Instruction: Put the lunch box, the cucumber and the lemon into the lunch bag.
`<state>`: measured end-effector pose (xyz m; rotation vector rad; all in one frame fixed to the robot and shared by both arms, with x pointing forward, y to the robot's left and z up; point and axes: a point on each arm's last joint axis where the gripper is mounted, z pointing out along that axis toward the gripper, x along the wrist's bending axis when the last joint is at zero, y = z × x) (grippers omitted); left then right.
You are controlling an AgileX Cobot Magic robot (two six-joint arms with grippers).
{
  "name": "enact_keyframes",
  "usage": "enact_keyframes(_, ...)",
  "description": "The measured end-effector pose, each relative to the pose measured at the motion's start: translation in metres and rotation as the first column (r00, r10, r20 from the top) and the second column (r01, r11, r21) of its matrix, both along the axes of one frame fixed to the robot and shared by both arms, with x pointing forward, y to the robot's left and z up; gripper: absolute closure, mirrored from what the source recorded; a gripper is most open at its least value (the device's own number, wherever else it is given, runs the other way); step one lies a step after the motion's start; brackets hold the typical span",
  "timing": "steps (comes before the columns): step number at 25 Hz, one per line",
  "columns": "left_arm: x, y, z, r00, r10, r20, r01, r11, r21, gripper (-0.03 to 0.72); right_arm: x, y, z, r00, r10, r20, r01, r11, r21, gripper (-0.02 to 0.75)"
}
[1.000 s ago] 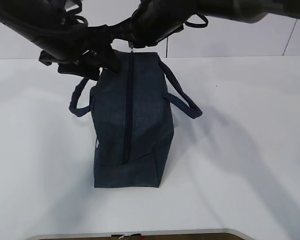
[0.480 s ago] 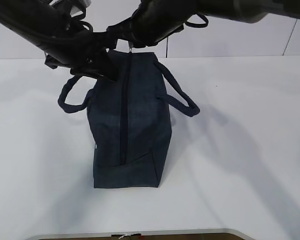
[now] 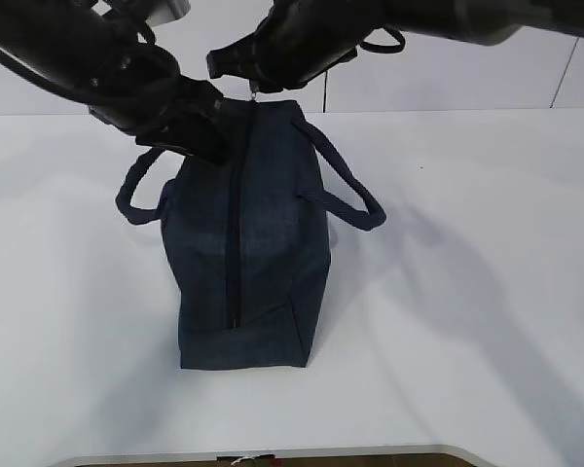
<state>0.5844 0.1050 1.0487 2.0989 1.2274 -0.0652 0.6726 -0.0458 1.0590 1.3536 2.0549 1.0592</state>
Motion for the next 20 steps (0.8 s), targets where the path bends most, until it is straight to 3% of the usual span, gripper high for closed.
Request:
enact_keyframes(11, -0.007, 0.001, 0.000, 0.984, -0.179, 0.021, 0.177, 0.982, 0.059, 0.701, 0.011, -0.006, -0.016, 1.000, -0.016, -0.006, 0.016, 1.000, -0.020, 0.733)
enact_keyframes(20, -0.009, 0.004, -0.001, 0.974, -0.225, 0.014, 0.222, 0.970, 0.094, 0.701, 0.019, -0.009, -0.040, 0.997, -0.040, -0.069, 0.038, 0.999, -0.035, 0.733)
